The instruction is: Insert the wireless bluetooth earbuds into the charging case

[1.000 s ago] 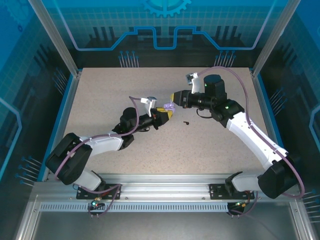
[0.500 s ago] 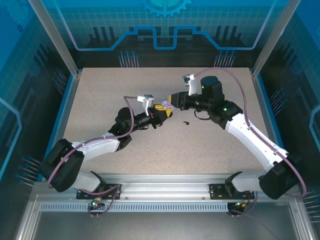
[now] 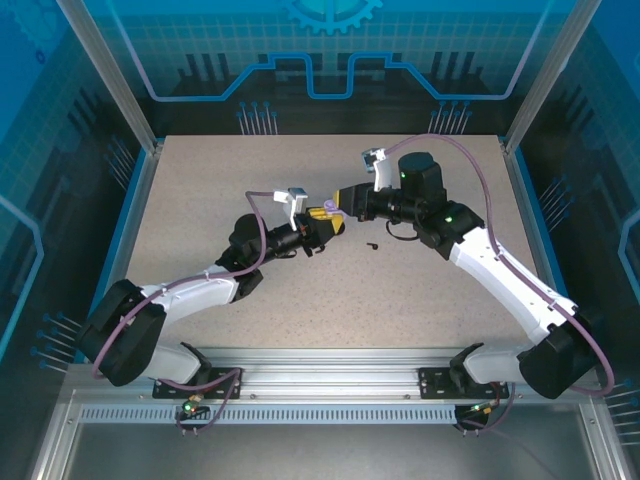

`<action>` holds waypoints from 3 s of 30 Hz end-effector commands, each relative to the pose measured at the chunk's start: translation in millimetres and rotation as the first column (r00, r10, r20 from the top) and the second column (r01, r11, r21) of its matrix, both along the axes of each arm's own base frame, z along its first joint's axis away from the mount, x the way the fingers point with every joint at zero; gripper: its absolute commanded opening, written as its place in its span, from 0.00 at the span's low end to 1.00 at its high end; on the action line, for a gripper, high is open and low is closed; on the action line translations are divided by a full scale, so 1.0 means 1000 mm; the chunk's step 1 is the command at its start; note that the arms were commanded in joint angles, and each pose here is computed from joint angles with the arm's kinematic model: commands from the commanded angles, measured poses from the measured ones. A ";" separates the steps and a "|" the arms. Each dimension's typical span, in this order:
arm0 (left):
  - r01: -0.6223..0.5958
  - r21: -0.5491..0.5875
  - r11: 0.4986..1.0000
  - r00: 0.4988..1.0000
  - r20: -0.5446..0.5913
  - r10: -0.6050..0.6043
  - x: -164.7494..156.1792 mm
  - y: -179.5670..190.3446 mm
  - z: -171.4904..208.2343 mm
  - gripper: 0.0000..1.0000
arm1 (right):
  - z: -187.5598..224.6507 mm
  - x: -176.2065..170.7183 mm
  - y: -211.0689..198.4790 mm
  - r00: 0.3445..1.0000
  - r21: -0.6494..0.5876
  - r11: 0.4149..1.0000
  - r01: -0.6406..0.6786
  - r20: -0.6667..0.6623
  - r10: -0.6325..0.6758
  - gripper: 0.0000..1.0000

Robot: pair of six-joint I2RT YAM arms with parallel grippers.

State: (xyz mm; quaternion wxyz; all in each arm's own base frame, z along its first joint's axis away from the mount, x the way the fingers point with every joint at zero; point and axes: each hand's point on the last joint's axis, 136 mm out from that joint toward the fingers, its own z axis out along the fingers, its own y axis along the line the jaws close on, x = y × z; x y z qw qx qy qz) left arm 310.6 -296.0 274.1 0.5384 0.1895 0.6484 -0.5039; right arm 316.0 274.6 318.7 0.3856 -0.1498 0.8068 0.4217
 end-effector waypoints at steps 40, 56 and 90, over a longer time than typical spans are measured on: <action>-0.009 -0.052 0.999 0.999 0.038 0.011 -0.003 0.001 0.034 0.14 | 0.019 -0.012 -0.003 0.995 -0.054 0.999 -0.005 0.100 0.010 0.22; 0.041 -0.041 0.998 0.997 0.059 -0.039 -0.011 -0.004 0.038 0.14 | 0.010 -0.015 0.005 0.996 -0.065 0.996 -0.055 0.063 0.059 0.22; 0.046 -0.027 0.999 0.995 0.090 -0.044 -0.014 -0.003 0.043 0.14 | 0.004 -0.024 0.007 0.993 -0.115 0.988 -0.105 0.036 0.110 0.31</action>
